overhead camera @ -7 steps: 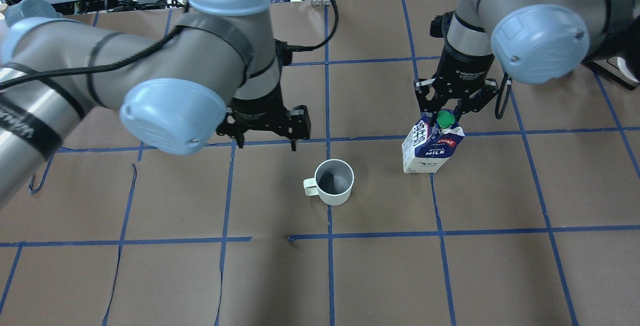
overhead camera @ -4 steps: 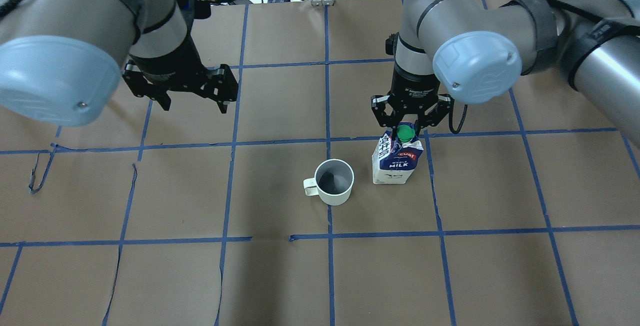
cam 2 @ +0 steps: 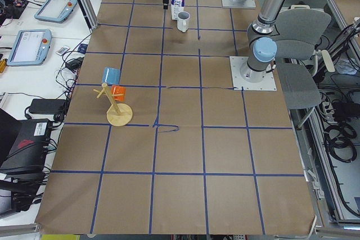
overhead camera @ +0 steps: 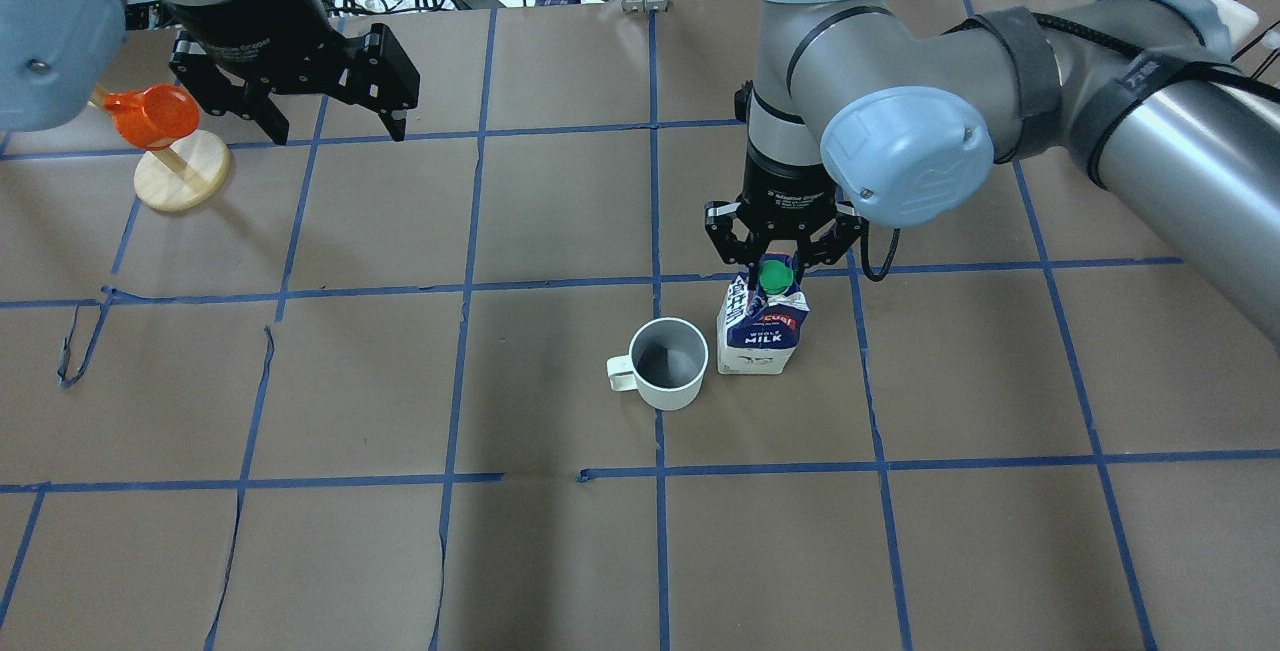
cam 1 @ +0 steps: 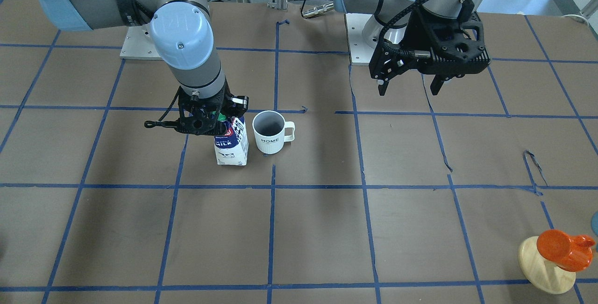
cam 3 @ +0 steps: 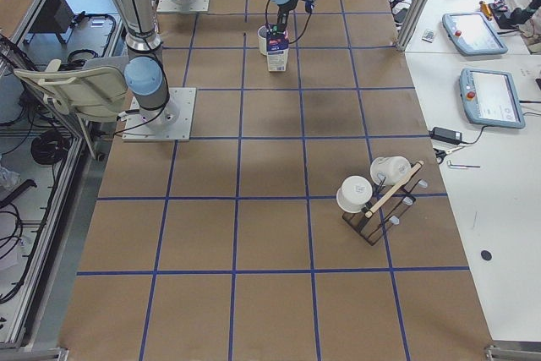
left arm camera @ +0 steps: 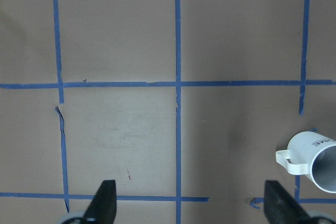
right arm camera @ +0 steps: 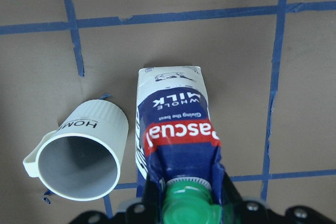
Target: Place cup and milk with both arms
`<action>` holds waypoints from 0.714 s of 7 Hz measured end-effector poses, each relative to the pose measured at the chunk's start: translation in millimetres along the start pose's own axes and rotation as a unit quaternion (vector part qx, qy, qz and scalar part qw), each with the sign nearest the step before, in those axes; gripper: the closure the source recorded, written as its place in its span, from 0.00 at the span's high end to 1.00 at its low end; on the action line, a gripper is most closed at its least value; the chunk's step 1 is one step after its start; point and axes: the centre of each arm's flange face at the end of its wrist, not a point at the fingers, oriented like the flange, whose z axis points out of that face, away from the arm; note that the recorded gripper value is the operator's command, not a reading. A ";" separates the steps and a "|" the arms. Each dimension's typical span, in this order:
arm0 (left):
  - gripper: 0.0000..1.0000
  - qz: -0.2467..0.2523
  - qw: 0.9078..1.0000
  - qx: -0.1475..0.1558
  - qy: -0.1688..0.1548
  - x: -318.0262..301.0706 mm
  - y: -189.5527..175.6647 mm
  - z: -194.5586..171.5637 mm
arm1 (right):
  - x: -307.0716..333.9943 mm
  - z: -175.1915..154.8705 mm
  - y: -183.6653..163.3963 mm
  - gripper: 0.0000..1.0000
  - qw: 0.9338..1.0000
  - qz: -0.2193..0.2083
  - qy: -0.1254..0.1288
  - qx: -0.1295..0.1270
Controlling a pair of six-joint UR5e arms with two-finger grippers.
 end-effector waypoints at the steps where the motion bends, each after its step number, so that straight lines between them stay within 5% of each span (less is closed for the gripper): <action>1: 1.00 -0.002 1.000 0.003 0.004 0.8 -1.3 1.1 | -4.5 0.3 2.1 0.06 1.000 0.001 -0.002 0.000; 2: 1.00 -0.005 1.000 0.006 0.013 2.2 -1.3 3.7 | -7.9 1.3 3.7 0.22 1.000 0.000 -0.003 -0.001; 4: 1.00 -0.006 0.999 0.020 0.025 4.4 -1.4 7.3 | -10.9 4.8 5.3 0.32 1.000 0.004 -0.001 -0.004; 5: 1.00 -0.005 0.999 0.023 0.027 4.5 -1.6 7.4 | -11.0 6.3 5.7 0.67 1.000 0.005 0.000 -0.007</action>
